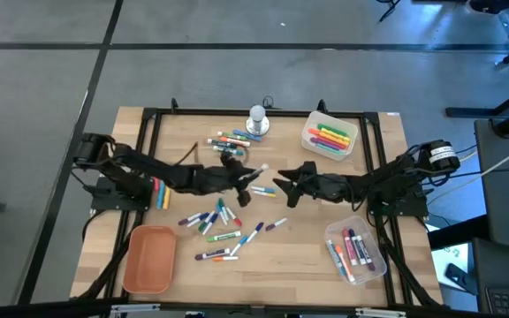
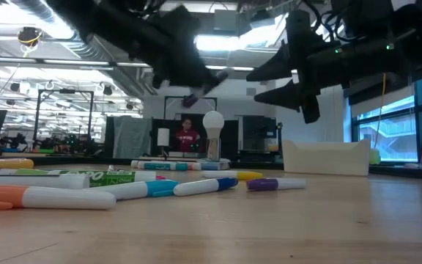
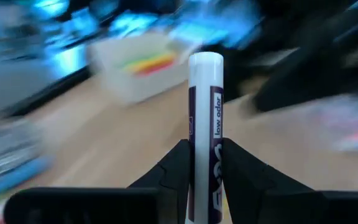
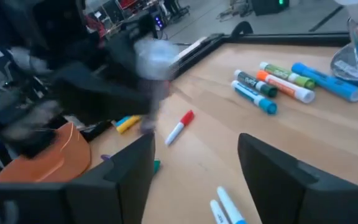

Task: Pick & Place Markers
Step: Put the medium violet marker pen into the transparent bin

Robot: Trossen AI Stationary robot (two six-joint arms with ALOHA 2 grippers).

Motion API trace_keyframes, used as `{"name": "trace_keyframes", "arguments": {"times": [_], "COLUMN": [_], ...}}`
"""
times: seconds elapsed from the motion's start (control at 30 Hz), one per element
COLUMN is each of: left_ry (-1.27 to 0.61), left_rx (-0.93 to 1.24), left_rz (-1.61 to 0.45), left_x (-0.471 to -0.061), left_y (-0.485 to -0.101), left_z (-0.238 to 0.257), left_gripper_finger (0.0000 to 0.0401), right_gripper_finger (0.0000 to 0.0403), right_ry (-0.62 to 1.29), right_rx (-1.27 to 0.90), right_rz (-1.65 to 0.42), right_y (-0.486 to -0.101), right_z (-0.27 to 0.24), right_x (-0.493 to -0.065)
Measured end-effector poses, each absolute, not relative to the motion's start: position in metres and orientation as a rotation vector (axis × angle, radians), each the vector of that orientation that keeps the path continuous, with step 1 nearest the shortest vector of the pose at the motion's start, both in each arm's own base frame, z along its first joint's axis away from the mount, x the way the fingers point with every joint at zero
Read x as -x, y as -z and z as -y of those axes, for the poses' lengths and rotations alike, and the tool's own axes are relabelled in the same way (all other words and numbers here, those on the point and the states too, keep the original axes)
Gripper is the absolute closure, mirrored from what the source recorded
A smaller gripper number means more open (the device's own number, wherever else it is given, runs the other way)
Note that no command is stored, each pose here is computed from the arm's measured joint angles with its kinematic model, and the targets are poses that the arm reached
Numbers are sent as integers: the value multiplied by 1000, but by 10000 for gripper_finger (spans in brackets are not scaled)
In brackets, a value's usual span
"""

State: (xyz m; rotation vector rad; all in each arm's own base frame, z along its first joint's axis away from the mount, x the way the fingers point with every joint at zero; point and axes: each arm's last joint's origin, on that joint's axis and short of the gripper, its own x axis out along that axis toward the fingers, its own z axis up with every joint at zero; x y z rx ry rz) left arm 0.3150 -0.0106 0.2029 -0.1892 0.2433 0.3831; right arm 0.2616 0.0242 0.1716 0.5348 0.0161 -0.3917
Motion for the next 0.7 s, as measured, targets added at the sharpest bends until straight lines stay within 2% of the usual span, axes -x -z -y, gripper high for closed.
{"name": "trace_keyframes", "arguments": {"times": [0.13, 0.33, 0.7], "left_ry": [-226, -203, -119], "left_rx": [285, 290, 234], "left_rz": [-98, -97, -104], "left_x": [-310, -310, -310], "left_y": [-198, -197, -198], "left_z": [7, 6, 12], "left_gripper_finger": [332, 332, 331], "right_gripper_finger": [170, 177, 209], "right_ry": [361, 244, 214], "right_rx": [-493, -428, -360], "right_rz": [-9, 34, 65], "right_y": [-177, -198, -214], "right_z": [-26, -33, -37], "right_x": [-266, -279, -289]}}
